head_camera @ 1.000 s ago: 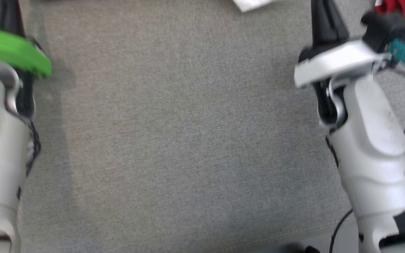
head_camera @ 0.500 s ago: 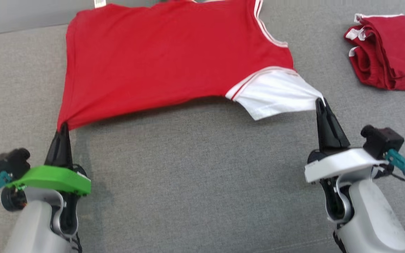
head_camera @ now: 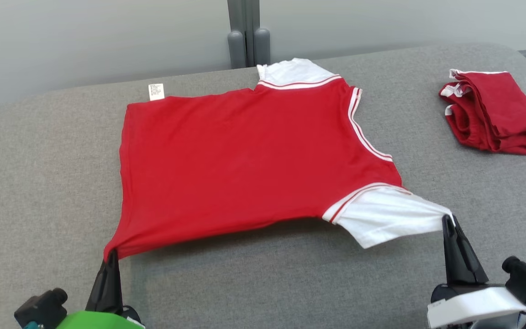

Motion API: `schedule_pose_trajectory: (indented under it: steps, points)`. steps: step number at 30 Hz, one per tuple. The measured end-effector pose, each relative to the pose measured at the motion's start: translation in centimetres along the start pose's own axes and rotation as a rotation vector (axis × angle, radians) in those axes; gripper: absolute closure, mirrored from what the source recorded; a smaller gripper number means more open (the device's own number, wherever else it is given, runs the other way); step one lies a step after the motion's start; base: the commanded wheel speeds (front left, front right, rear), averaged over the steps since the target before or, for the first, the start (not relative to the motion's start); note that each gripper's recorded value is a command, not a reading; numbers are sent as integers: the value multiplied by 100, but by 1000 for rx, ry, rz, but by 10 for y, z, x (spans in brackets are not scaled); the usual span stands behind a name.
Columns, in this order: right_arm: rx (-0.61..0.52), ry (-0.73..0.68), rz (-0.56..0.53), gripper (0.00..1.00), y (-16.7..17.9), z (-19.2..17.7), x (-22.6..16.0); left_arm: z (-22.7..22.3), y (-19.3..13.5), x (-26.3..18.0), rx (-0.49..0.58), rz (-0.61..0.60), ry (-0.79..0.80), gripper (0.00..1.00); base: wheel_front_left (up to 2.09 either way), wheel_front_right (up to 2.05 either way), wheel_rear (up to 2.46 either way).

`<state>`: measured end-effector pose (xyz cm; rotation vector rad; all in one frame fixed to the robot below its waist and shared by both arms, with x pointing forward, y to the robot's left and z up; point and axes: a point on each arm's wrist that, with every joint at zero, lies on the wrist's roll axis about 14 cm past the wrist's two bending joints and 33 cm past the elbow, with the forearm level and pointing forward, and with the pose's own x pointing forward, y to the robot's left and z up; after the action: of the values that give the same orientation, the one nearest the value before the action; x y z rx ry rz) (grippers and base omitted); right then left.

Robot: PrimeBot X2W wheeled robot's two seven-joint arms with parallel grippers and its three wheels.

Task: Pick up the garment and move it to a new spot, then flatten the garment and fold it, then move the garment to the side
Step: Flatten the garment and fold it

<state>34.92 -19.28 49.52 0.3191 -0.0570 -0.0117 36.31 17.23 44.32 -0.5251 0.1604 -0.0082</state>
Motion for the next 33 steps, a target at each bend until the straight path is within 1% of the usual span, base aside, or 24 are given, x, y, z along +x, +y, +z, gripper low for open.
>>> schedule_pose_trajectory:
  steps: [3, 7, 12, 17, 22, 26, 29, 33]
  points:
    - [1, 51, 10, 100, 4, -7, -17, -3, 2, -17, -17, 20, 21, 100, 0, 0, 0]
    - [5, 90, 5, 100, 3, -14, -28, -11, 6, -31, -32, 42, 64, 100, 0, 0, 0]
    - [17, 123, -2, 100, 2, -26, -29, -25, 10, -35, -55, 65, 112, 100, 0, 0, 0]
    - [31, 137, 9, 100, 5, -36, -17, -38, 11, -33, -83, 77, 153, 100, 0, 0, 0]
    - [37, 123, 27, 100, 11, -37, -1, -33, 2, -17, -124, 54, 136, 100, 0, 0, 0]
    - [40, 80, 50, 100, 18, -28, 26, -22, -3, 3, -117, 35, 92, 100, 0, 0, 0]
    - [34, 53, 68, 100, 24, -21, 47, -13, -7, 20, -138, 29, 59, 100, 0, 0, 0]
    - [16, 46, 85, 100, 29, -20, 74, -7, -5, 40, -147, 39, 46, 100, 0, 0, 0]
